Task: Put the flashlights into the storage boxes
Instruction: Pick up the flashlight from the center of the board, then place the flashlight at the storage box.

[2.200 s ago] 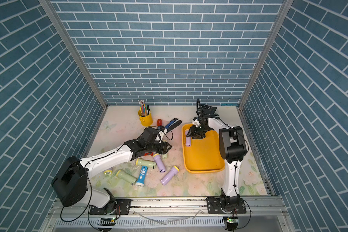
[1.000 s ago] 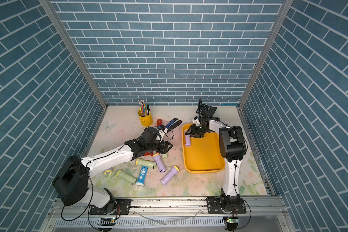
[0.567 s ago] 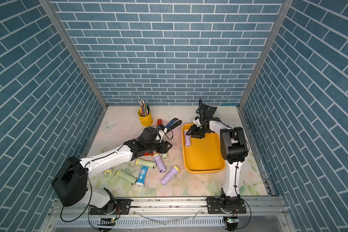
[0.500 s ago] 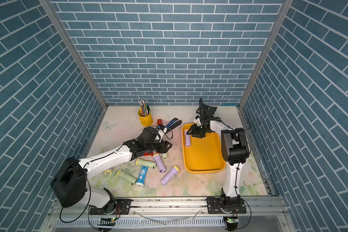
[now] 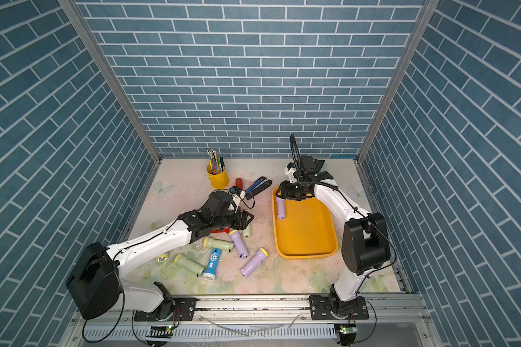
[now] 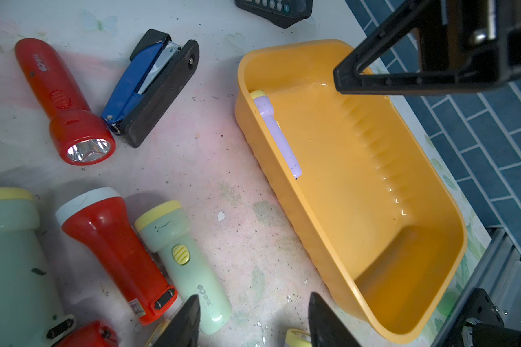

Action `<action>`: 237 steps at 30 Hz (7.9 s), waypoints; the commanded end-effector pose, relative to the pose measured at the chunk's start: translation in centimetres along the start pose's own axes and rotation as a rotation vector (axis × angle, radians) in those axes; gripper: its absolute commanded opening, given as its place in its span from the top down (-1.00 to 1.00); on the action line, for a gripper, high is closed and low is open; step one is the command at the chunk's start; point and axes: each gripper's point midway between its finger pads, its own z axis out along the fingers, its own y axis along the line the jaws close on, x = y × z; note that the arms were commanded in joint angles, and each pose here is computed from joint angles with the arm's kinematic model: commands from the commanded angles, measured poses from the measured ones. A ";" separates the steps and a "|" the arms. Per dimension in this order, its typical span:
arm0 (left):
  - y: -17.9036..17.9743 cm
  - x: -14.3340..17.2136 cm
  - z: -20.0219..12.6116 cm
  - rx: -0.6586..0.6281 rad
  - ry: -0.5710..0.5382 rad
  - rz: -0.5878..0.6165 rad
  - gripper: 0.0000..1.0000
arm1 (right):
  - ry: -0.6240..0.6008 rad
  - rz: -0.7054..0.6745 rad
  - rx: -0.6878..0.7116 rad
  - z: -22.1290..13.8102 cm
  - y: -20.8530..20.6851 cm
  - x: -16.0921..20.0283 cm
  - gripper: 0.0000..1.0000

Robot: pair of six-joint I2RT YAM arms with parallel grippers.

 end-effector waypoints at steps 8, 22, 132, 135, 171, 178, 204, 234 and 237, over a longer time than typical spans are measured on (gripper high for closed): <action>3.5 1.3 -2.9 -0.192 0.020 -0.028 -0.17 | 0.051 0.003 0.049 -0.5 4.1 5.2 -0.02; 10.3 2.8 -7.3 -0.342 -0.027 -0.138 -0.21 | 0.252 -0.108 0.103 6.2 8.8 9.3 -0.04; 1.0 -3.2 4.9 0.092 -0.042 0.017 -0.15 | 0.074 0.245 0.093 1.1 -7.5 3.8 0.26; 1.6 -3.0 5.3 0.063 -0.029 0.020 -0.15 | 0.103 0.220 0.103 2.1 -8.3 4.3 0.26; 2.7 -2.3 5.6 0.006 -0.010 0.017 -0.15 | 0.134 0.200 0.006 7.1 -11.2 0.6 0.01; 2.7 -2.3 5.6 0.009 -0.013 0.012 -0.15 | 0.130 0.206 0.008 6.7 -11.3 0.8 -0.11; 2.9 -2.1 4.8 -0.003 -0.023 0.020 -0.15 | 0.155 0.220 0.112 6.2 -12.9 1.4 0.04; 3.0 -2.0 4.9 -0.008 -0.019 0.030 -0.15 | 0.100 0.232 -0.015 6.5 -11.5 0.1 -0.13; 3.0 -2.0 4.7 -0.009 -0.021 0.028 -0.15 | 0.096 0.231 -0.014 6.0 -11.3 0.1 -0.20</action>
